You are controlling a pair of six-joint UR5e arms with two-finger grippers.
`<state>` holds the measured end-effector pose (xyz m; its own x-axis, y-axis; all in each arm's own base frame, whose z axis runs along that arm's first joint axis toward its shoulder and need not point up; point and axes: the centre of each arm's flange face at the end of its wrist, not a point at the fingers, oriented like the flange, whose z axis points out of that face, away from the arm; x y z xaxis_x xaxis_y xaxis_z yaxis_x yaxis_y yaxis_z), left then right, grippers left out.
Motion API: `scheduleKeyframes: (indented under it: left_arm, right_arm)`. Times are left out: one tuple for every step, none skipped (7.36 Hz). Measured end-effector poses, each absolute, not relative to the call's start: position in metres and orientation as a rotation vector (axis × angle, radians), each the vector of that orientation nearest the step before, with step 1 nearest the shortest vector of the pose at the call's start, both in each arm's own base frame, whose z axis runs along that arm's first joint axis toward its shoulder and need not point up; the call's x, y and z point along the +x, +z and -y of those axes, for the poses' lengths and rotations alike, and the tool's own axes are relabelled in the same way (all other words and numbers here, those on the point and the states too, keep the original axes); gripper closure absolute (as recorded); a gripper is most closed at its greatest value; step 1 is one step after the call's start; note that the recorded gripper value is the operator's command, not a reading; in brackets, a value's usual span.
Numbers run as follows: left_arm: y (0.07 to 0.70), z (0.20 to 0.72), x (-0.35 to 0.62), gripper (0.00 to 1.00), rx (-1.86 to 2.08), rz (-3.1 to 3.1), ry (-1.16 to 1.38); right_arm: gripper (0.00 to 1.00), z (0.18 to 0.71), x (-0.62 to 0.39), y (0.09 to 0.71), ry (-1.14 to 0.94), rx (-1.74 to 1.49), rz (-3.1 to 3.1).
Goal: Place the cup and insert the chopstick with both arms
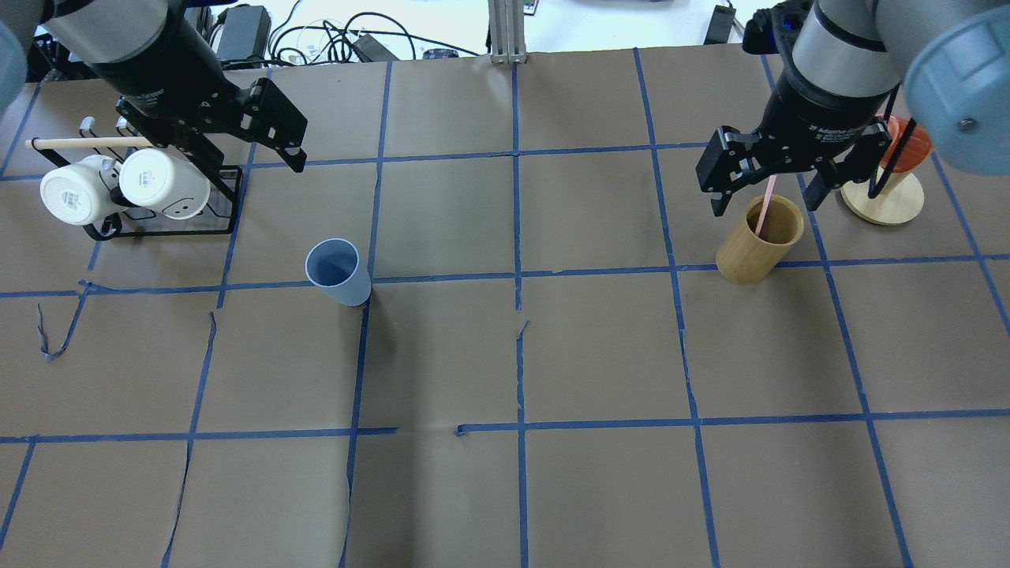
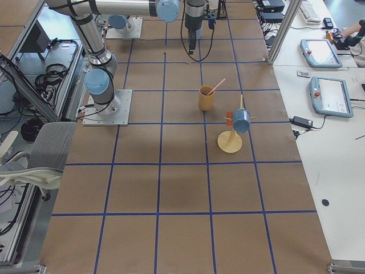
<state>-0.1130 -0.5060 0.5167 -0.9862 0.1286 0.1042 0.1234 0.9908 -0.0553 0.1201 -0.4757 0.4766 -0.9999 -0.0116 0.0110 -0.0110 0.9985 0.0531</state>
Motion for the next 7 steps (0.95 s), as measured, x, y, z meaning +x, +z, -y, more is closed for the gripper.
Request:
scheduleKeyframes:
  left_arm:
    - [0.5167,0.506,-0.113,0.0,-0.193,3.027,0.074]
    - [0.5169,0.506,-0.113,0.0,-0.194,3.027,0.075]
    - [0.5171,0.5061,-0.1128,0.0,-0.194,3.027,0.075]
    - [0.5169,0.5061,-0.1125,0.0,-0.193,3.027,0.074]
    - [0.5169,0.5062,-0.1124,0.0,-0.193,3.026,0.074]
    - [0.5168,0.5062,-0.1123,0.0,-0.192,3.026,0.074]
    - [0.5166,0.5062,-0.1123,0.0,-0.192,3.026,0.073]
  right_arm:
    - [0.0,0.4756,0.1205,0.4765,-0.083,0.018,3.13]
    - [0.0,0.4755,0.1206,0.4767,-0.083,0.019,3.13]
    - [0.0,0.4756,0.1204,0.4772,-0.081,0.032,3.129]
    - [0.0,0.4761,0.1203,0.4778,-0.074,0.055,3.129]
    - [0.0,0.4771,0.1202,0.4783,-0.064,0.071,3.128]
    - [0.0,0.4775,0.1206,0.4784,-0.059,0.075,3.127]
    - [0.0,0.4776,0.1213,0.4785,-0.055,0.068,3.126]
